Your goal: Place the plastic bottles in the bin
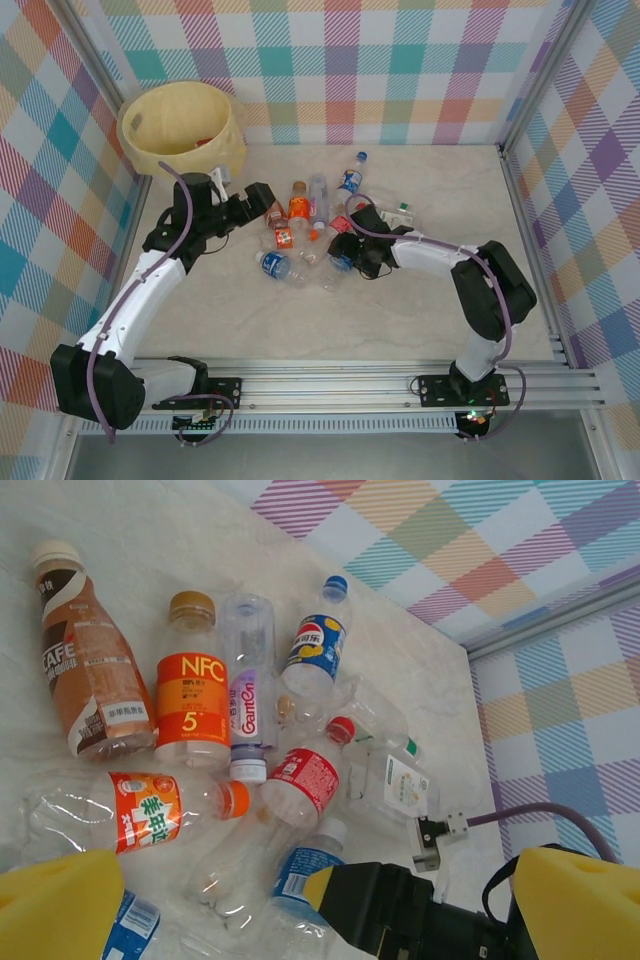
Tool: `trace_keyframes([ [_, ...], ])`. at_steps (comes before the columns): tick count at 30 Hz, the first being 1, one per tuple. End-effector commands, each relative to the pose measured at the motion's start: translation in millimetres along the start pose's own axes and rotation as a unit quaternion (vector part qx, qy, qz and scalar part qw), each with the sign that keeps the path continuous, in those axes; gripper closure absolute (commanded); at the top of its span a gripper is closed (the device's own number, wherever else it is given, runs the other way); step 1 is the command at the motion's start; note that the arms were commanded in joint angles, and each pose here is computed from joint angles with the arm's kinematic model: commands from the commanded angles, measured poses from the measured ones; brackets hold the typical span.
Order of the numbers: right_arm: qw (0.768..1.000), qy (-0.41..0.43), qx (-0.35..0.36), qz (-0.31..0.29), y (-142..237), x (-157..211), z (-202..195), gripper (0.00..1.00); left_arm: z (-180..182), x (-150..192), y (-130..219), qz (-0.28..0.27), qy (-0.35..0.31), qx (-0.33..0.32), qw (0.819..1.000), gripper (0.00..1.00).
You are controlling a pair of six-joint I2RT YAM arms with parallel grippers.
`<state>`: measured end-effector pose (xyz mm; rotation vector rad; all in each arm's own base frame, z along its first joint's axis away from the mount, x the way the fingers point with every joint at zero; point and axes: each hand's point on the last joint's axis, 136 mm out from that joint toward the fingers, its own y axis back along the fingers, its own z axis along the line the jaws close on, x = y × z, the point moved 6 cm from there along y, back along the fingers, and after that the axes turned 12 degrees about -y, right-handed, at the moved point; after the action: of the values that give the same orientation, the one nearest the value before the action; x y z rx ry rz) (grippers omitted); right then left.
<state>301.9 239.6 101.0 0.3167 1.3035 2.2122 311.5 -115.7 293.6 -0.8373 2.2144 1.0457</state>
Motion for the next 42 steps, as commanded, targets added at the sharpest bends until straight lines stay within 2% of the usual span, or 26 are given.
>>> trace_keyframes([
  [1,1.000,-0.015,0.020,-0.008,-8,-1,-1,0.16,4,12,-8,0.019,-0.004,-0.005,1.000,0.00],
  [5,0.999,-0.027,0.036,-0.026,-10,-3,-10,0.24,3,15,-10,0.032,-0.012,-0.004,0.999,0.00],
  [10,0.997,0.009,0.016,-0.073,8,-11,-6,0.38,8,21,-9,0.037,-0.023,-0.023,0.999,0.00],
  [14,0.992,0.061,-0.050,-0.102,30,-16,13,0.42,-1,33,-18,0.057,-0.046,0.015,0.997,0.00],
  [16,0.986,0.079,-0.094,-0.110,42,-16,26,0.43,-18,36,-21,0.049,-0.082,0.058,0.994,0.00],
  [21,0.961,0.103,-0.236,-0.107,79,-13,68,0.44,-51,55,-22,0.048,-0.174,0.151,0.972,0.00],
  [26,0.938,0.100,-0.322,-0.079,110,-13,98,0.43,-68,63,-21,0.031,-0.232,0.191,0.953,0.00],
  [31,0.924,0.097,-0.367,-0.045,124,-8,116,0.42,-80,67,-28,0.038,-0.286,0.187,0.939,0.00],
  [35,0.915,0.087,-0.392,-0.025,128,-6,123,0.41,-90,71,-39,0.051,-0.291,0.224,0.929,0.00],
  [42,0.911,0.072,-0.407,-0.004,132,-4,130,0.41,-94,72,-56,0.065,-0.311,0.211,0.925,0.02],
])
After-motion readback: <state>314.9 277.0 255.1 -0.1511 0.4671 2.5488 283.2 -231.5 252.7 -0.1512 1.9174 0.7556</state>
